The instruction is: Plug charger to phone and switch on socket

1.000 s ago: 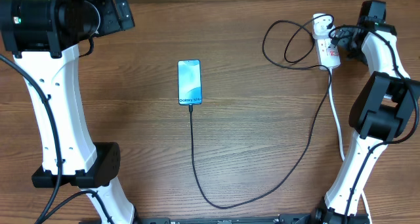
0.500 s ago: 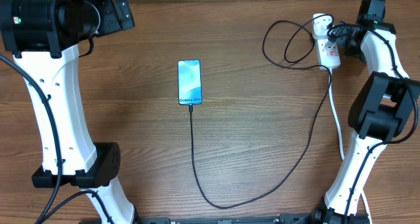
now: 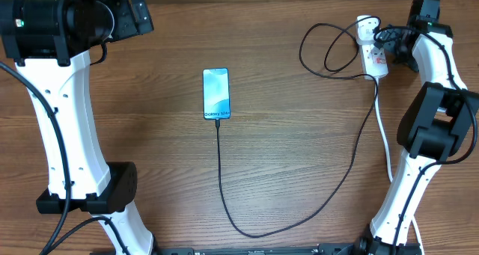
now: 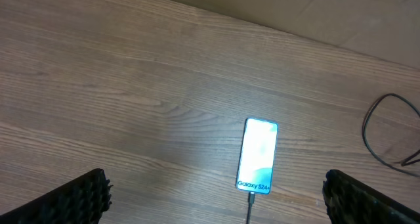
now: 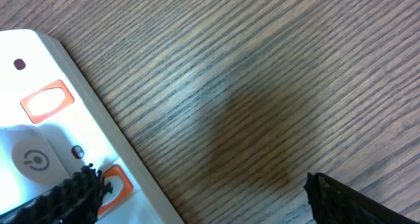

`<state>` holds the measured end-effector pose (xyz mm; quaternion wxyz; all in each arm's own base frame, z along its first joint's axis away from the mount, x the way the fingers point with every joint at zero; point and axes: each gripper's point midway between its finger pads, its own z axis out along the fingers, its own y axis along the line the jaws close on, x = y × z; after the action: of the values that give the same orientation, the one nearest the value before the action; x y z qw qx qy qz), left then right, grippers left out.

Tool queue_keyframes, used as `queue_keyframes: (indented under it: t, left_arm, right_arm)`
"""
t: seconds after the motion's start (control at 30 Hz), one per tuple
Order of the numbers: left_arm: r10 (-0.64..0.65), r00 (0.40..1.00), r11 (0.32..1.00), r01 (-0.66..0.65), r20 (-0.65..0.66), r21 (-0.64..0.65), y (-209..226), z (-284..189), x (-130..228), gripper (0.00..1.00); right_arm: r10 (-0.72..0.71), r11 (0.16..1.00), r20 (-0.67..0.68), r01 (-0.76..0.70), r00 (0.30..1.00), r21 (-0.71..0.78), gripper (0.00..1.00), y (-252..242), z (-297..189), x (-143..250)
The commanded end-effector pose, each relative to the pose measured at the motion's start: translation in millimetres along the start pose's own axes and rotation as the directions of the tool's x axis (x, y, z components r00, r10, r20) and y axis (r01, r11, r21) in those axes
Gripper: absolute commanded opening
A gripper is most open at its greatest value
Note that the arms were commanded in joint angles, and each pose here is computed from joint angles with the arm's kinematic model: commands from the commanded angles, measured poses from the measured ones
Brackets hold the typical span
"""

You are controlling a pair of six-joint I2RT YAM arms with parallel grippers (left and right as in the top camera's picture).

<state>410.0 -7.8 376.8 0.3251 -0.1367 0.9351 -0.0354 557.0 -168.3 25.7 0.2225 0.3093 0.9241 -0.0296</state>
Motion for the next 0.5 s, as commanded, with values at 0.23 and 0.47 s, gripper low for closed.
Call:
queue_keyframes:
  t: [0.23, 0.47]
  left_arm:
    - [0.002, 1.000, 1.000, -0.001, 0.020, -0.006, 2, -7, -2, 1.00]
    - [0.002, 1.000, 1.000, -0.002, 0.020, -0.006, 2, -7, -2, 1.00]
  right_arm:
    - [-0.066, 0.993, -0.158, 0.050, 0.985, -0.102, 1.00, 29, 29, 52]
    - [-0.094, 0.992, -0.171, 0.077, 0.981, -0.100, 1.00, 39, 30, 62]
